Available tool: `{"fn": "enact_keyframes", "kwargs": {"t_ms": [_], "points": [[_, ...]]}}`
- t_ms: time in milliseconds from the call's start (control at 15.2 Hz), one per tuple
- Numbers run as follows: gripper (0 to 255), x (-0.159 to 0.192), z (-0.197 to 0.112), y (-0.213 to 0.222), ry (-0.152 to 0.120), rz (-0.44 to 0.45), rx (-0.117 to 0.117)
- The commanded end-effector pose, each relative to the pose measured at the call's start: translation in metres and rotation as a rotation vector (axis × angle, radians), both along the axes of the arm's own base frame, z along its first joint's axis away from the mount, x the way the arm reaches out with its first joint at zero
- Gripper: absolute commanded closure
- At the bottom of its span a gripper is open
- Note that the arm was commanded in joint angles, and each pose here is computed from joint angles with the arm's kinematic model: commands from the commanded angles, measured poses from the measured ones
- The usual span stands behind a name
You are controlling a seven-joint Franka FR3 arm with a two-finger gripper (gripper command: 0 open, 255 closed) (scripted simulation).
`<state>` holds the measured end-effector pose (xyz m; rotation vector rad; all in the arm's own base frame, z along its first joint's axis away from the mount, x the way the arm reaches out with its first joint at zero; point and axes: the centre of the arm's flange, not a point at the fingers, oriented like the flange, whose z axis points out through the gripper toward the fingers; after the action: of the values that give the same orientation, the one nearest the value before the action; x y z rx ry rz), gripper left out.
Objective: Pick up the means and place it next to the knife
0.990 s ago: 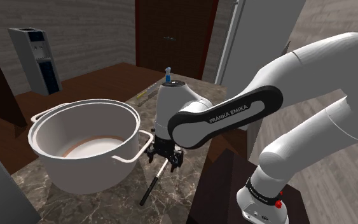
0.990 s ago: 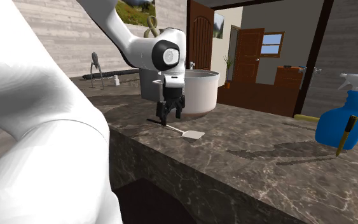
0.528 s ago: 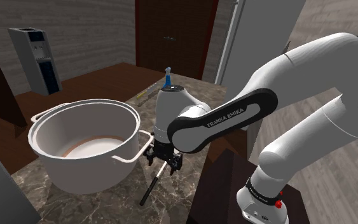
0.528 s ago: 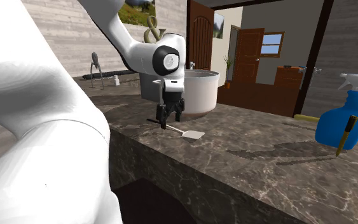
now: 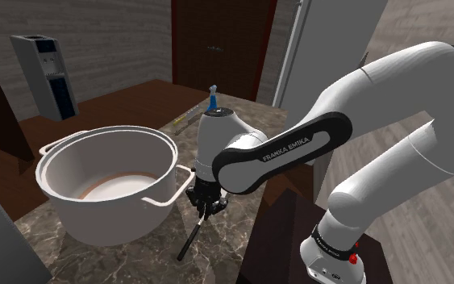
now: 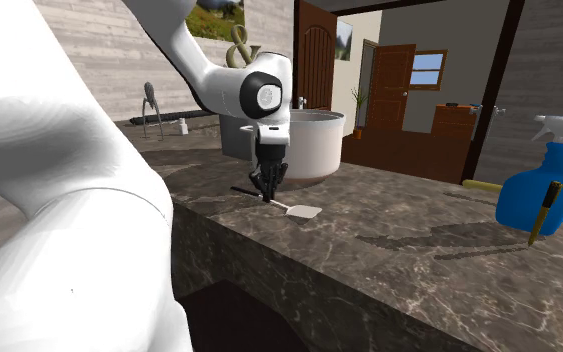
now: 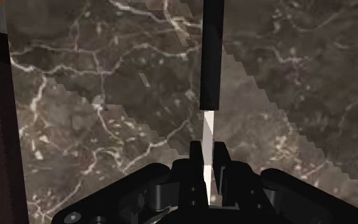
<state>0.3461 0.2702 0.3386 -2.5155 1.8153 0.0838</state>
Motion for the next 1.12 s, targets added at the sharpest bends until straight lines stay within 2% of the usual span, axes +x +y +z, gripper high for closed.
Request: {"fn": "enact_keyframes", "kwargs": {"t_ms": [0,198,1056], "points": [[255,0.000,0.000,0.000,0.000,0.000,0.000],[255,0.000,0.000,0.000,0.000,0.000,0.000],[255,0.000,0.069,0.000,0.000,0.000,0.000]]}}
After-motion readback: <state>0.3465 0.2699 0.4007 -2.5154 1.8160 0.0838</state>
